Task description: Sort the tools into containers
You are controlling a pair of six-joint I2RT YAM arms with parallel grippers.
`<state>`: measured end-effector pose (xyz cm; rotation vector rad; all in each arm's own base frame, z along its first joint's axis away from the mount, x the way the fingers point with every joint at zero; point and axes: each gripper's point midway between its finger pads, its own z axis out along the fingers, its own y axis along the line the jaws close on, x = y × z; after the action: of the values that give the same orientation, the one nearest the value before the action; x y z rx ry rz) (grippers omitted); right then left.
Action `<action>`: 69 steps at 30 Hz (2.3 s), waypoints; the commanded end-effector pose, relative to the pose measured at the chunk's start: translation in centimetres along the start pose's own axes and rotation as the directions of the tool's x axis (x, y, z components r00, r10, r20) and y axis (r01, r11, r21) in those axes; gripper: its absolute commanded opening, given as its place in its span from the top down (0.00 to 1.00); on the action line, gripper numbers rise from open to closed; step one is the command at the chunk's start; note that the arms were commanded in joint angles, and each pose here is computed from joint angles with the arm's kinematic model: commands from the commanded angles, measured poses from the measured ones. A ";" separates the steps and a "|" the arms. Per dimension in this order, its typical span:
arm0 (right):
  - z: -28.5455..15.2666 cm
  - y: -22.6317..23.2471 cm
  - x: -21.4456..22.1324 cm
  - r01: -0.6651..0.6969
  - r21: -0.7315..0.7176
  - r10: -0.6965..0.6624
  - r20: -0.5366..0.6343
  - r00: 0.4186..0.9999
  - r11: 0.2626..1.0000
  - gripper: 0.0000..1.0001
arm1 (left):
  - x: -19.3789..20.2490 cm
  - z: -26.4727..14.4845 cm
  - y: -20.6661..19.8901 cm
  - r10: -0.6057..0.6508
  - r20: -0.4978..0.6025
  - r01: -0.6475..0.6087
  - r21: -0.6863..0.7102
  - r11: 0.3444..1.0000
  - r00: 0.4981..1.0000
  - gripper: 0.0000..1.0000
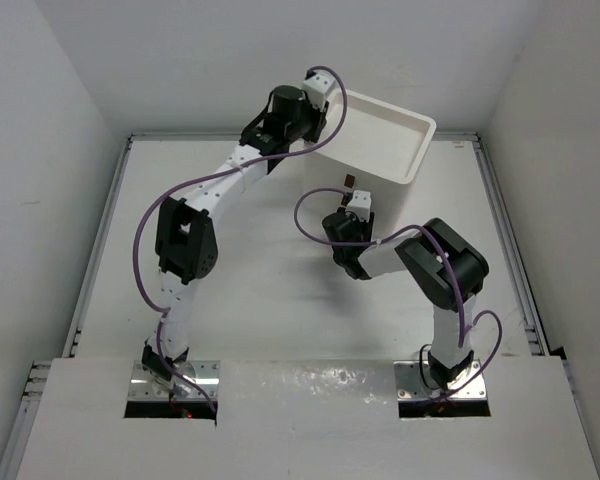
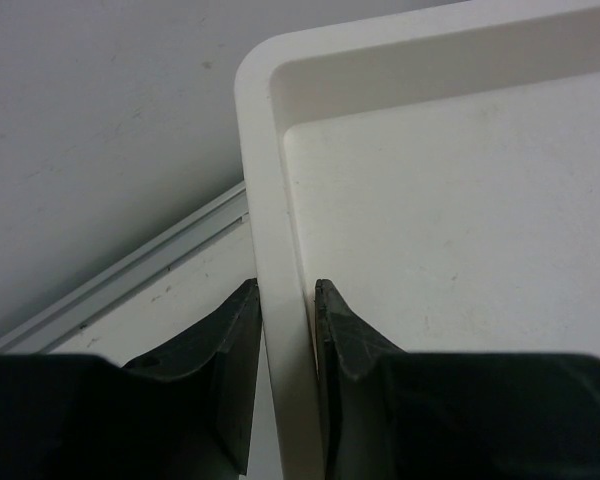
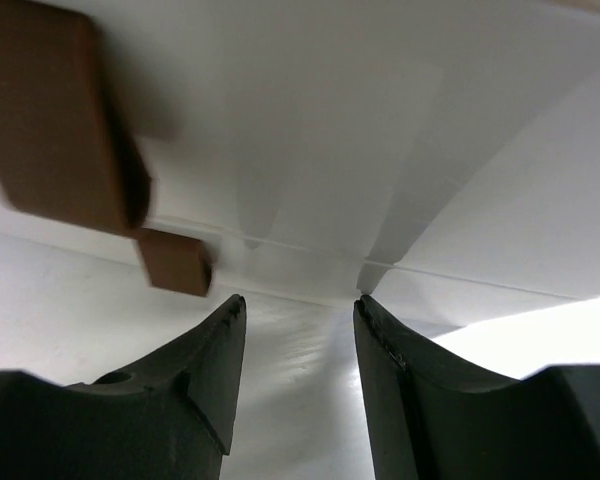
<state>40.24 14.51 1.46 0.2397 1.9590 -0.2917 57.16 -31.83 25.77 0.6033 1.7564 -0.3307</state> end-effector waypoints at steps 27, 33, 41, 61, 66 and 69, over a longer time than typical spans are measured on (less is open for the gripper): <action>-0.2 3.5 -6.9 -0.237 -0.089 0.249 0.170 0.953 0.967 0.52 | 3.4 -2.9 -2.6 0.094 -0.078 -0.081 0.146 0.986 0.993 1.00; 0.9 3.4 -6.9 -0.247 -0.012 0.245 0.197 0.949 0.969 0.56 | 2.6 -2.6 -2.5 0.093 -0.064 -0.082 0.147 0.986 0.994 1.00; 1.8 2.6 -6.3 -0.263 0.047 0.246 0.226 0.942 0.964 0.77 | 2.3 -2.8 -2.6 0.099 -0.062 -0.088 0.159 0.983 0.993 1.00; -4.0 5.4 -5.2 -0.148 -0.196 0.192 0.225 0.955 0.969 1.00 | 2.7 -1.6 -1.6 0.042 -0.062 -0.037 0.090 0.995 0.997 1.00; -6.7 6.0 -4.1 -0.171 -0.290 0.233 0.193 0.953 0.942 1.00 | 2.3 -1.6 -1.3 0.025 -0.054 -0.022 0.061 0.998 0.998 1.00; -7.4 5.9 -3.5 -0.185 -0.326 0.247 0.161 0.956 0.927 1.00 | 2.1 -1.6 -1.4 0.021 -0.049 -0.018 0.061 0.998 0.999 1.00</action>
<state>37.00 21.50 3.78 0.1308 1.8081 0.0075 55.28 -31.59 25.88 0.6425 1.7296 -0.3564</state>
